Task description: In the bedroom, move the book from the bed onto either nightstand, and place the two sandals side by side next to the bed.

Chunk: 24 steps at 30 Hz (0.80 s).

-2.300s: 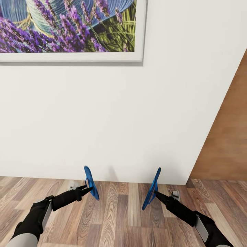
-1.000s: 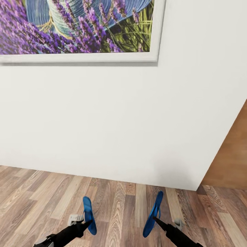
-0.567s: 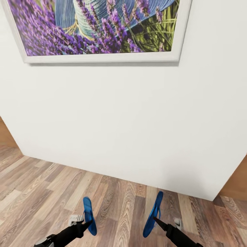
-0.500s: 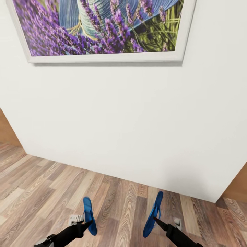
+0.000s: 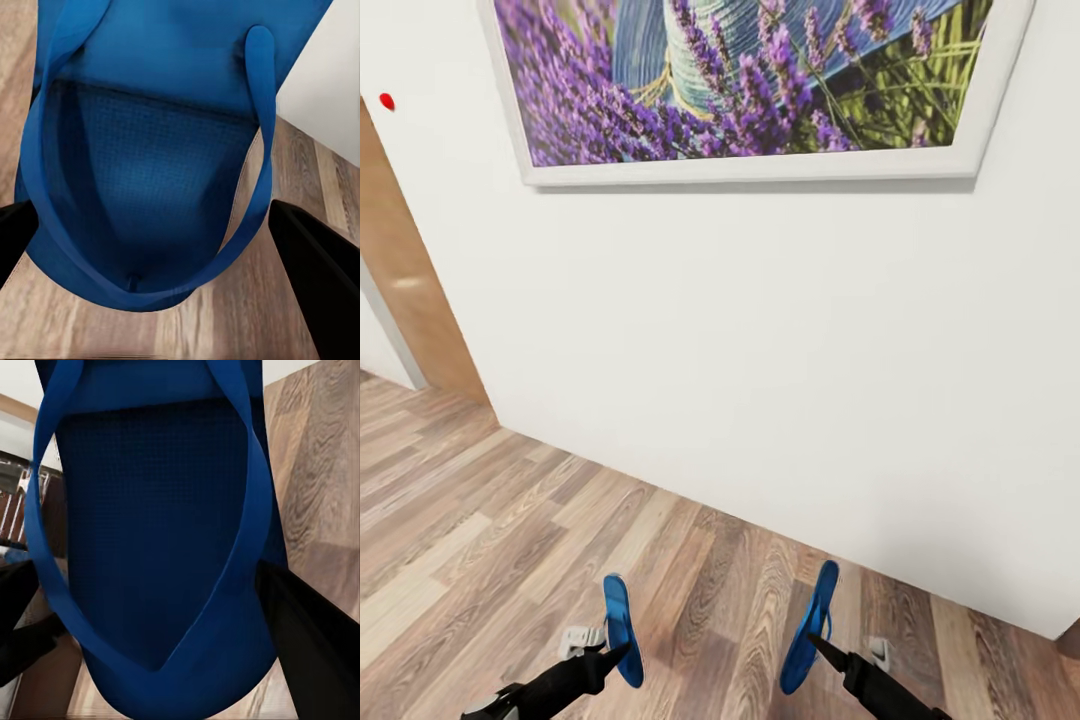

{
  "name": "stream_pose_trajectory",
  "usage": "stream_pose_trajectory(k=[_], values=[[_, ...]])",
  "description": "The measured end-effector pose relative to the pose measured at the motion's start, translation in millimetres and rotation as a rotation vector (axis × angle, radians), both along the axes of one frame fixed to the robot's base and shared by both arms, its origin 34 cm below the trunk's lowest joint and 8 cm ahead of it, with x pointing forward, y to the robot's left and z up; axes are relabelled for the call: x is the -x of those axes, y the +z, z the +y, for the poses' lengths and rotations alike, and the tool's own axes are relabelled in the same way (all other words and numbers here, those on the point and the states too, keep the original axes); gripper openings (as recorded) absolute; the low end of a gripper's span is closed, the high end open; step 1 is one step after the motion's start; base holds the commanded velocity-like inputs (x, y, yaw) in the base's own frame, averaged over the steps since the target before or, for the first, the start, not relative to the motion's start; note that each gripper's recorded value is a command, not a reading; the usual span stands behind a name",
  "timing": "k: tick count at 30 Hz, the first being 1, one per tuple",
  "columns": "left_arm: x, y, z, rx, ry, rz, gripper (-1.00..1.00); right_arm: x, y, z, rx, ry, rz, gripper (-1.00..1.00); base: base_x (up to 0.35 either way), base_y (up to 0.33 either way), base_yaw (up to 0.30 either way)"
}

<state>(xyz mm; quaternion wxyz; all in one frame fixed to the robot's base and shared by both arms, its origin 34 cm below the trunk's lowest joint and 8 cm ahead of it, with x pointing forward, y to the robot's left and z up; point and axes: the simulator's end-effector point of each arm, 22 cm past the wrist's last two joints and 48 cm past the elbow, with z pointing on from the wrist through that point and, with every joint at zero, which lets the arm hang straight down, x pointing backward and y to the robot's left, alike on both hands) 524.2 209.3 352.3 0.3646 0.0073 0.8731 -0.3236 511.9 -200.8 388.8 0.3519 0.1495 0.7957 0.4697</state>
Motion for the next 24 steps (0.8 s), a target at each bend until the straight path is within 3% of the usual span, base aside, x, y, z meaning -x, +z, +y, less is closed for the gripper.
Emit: stream_pose_trajectory(k=[24], values=[[1.0,-0.8,-0.1,0.001,0.003,0.004,-1.0,-0.1,-3.6,-1.9,0.014,-0.006,0.011,-1.0,0.0,0.0,0.296]])
